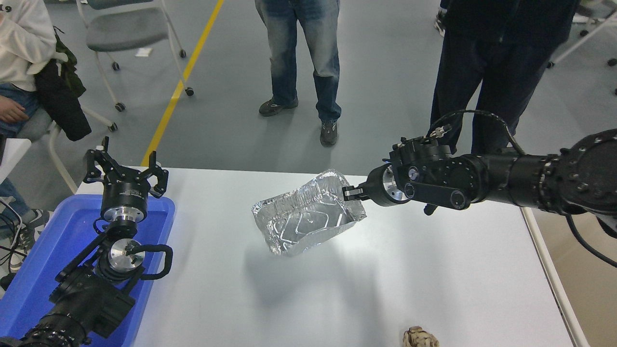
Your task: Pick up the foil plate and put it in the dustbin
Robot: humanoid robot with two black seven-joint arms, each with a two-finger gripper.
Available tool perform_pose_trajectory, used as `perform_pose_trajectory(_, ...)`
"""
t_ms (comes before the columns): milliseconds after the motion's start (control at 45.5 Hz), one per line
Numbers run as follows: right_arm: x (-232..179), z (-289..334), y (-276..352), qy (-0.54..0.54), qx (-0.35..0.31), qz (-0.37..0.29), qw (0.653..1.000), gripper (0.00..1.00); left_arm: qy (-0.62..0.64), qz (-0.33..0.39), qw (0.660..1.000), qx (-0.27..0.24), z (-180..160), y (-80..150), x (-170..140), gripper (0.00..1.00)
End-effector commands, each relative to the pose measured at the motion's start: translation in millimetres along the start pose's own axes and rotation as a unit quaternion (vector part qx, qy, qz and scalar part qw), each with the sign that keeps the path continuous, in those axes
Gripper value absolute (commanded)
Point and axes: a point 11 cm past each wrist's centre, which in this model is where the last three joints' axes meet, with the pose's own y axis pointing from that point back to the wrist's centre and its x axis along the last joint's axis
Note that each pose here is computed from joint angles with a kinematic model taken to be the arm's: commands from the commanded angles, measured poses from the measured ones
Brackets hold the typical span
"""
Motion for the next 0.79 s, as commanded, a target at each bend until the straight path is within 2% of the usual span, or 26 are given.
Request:
perform_pose_trajectory(0, 47, 15, 79, 0.003, -0.032, -0.005, 0.999, 0.00, 0.000, 0.001, 1.000, 0.000, 0, 0, 1, 0.99)
perform_pose_trajectory(264, 74, 22, 144, 0.007, -0.061, -0.005, 0.998, 0.00, 0.000, 0.001, 1.000, 0.000, 0, 0, 1, 0.99)
perform_pose_trajectory(440, 88, 41, 177, -0.019, -0.085, 0.029, 0.996, 0.00, 0.000, 0.001, 1.000, 0.000, 0, 0, 1, 0.99)
perform_pose_trajectory(615, 90, 97, 220, -0.107, -0.115, 0.070, 0.985, 0.00, 0.001, -0.001, 1.000, 0.000, 0, 0, 0, 0.99)
perform_pose_trajectory(769, 68, 166, 259, -0.192, -0.139, 0.108, 0.965, 0.00, 0.000, 0.001, 1.000, 0.000, 0, 0, 1, 0.99)
